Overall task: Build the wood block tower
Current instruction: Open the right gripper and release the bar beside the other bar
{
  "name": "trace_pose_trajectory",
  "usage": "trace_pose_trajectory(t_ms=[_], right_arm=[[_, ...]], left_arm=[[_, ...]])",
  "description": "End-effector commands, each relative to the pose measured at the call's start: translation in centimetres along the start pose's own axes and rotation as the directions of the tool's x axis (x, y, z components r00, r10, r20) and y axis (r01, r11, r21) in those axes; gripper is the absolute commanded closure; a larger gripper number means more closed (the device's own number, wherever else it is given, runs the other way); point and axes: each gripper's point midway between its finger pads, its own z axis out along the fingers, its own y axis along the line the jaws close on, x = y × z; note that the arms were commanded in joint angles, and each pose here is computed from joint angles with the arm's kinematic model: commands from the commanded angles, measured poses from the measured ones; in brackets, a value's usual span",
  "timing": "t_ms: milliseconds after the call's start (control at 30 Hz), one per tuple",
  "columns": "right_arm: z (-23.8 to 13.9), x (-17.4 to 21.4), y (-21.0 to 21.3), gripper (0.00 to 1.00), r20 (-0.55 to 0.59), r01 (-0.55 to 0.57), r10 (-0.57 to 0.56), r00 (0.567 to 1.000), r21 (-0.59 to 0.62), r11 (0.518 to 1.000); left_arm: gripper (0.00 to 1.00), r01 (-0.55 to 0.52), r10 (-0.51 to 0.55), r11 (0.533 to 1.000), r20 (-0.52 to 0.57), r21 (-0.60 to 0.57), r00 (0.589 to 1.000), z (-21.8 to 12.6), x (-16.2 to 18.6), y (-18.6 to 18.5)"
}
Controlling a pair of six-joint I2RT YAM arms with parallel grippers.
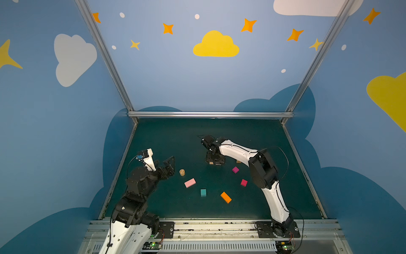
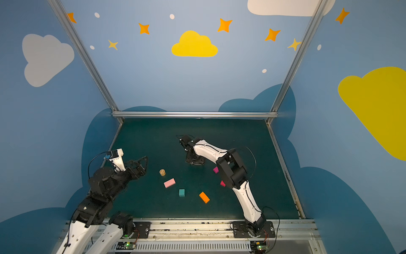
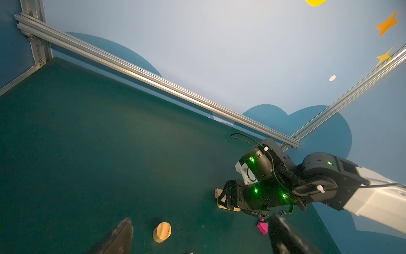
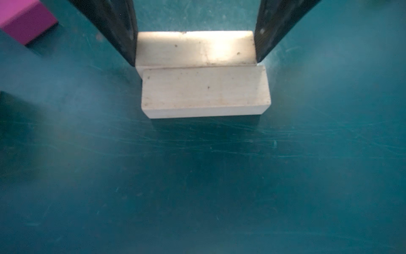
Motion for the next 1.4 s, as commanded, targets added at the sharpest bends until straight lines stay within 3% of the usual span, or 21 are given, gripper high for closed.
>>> trace_pose_trajectory(t_ms=[0, 633, 1367], right_arm=[[1.2, 0.6, -0.4, 0.22, -0.029, -0.002, 0.003, 1.000, 0.033, 0.999], [-0.4, -0.5, -0.1, 0.11, 0.010, 0.019, -0.019, 1.000, 0.005, 1.000], [-3.6, -1.9, -0.1, 0.10, 0.076, 0.049, -0.048, 0.996, -0.017, 0.999]], left_arm=[[0.05, -0.015, 0.015, 1.000, 0.024, 0.002, 1.000, -0.1, -0.4, 0.0], [0.05, -0.014, 0.014, 1.000, 0.026, -0.001, 1.000, -0.1, -0.4, 0.0], [0.04, -0.018, 0.019, 1.000, 0.028, -0.003, 0.999, -0.2, -0.5, 0.0]])
